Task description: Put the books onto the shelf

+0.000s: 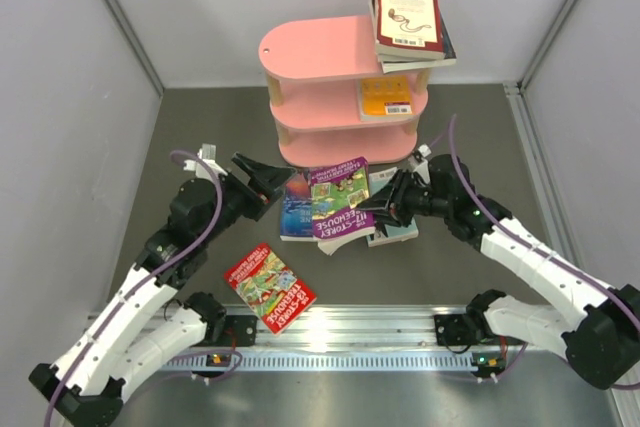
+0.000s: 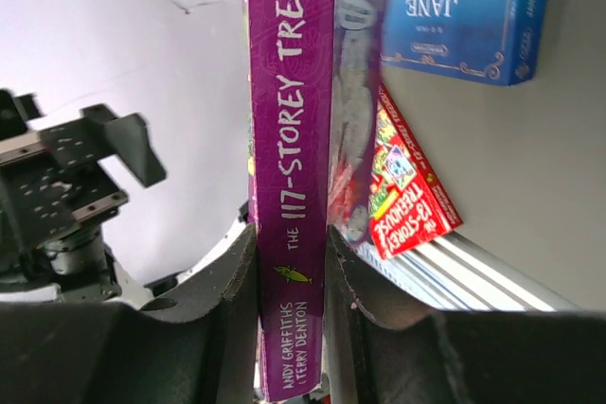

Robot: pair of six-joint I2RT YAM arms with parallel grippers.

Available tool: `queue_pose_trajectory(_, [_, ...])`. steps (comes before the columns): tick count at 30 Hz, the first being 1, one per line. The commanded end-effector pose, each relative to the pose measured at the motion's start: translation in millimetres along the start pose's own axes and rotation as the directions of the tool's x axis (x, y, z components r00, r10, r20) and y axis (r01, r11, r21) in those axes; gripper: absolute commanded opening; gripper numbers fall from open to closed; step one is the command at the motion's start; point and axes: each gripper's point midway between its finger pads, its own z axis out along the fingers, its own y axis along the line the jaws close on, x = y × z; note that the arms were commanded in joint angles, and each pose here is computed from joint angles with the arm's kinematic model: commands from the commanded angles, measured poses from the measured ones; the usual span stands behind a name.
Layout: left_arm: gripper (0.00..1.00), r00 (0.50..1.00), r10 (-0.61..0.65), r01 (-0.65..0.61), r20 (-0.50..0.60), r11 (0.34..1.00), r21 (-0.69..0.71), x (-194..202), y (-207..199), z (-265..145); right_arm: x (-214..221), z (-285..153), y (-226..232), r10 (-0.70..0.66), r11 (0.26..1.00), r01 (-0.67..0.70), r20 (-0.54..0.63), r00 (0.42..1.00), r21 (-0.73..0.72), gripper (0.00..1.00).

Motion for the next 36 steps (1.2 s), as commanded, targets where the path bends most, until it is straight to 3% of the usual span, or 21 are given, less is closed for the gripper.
queue_pose_trajectory(1, [0.95,0.994,0.065,-0.068,-0.091,0.997,-0.026,17.1,11.6,4.3,-3.2,-10.3,46.2,-0.089,0.989,0.090,0.017,0.996,-0.113,0.00])
queue_pose_trajectory(6, [0.95,0.981,0.069,-0.086,-0.183,0.993,-0.083,42.1,37.7,22.6,-4.9,-11.3,67.1,-0.073,0.983,0.075,0.019,0.997,-0.170,0.00])
queue_pose_trajectory(12, [0.98,0.966,0.043,-0.079,-0.254,0.988,-0.134,70.4,69.0,33.1,-7.5,-23.1,118.4,0.011,0.915,-0.002,0.019,1.000,-0.402,0.00])
queue_pose_trajectory(19, [0.99,0.984,-0.034,0.042,-0.174,0.998,0.042,58.8,30.0,34.8,1.5,-30.2,139.9,0.109,0.814,-0.108,-0.034,0.993,-0.571,0.00])
queue_pose_trajectory(31, [0.97,0.991,-0.087,0.097,-0.105,0.991,0.091,38.5,0.6,24.2,-4.2,-44.6,148.8,0.266,0.625,-0.243,-0.090,0.960,-0.742,0.00])
queue_pose_trajectory(33, [0.90,0.991,-0.093,0.100,-0.096,0.992,0.080,36.3,1.5,22.0,-3.9,-44.8,149.9,0.266,0.609,-0.248,-0.100,0.959,-0.753,0.00])
queue_pose_trajectory(36, [0.47,0.992,-0.089,0.094,-0.086,0.994,0.060,33.7,2.4,19.0,-2.7,-43.3,147.7,0.262,0.619,-0.244,-0.097,0.960,-0.747,0.00])
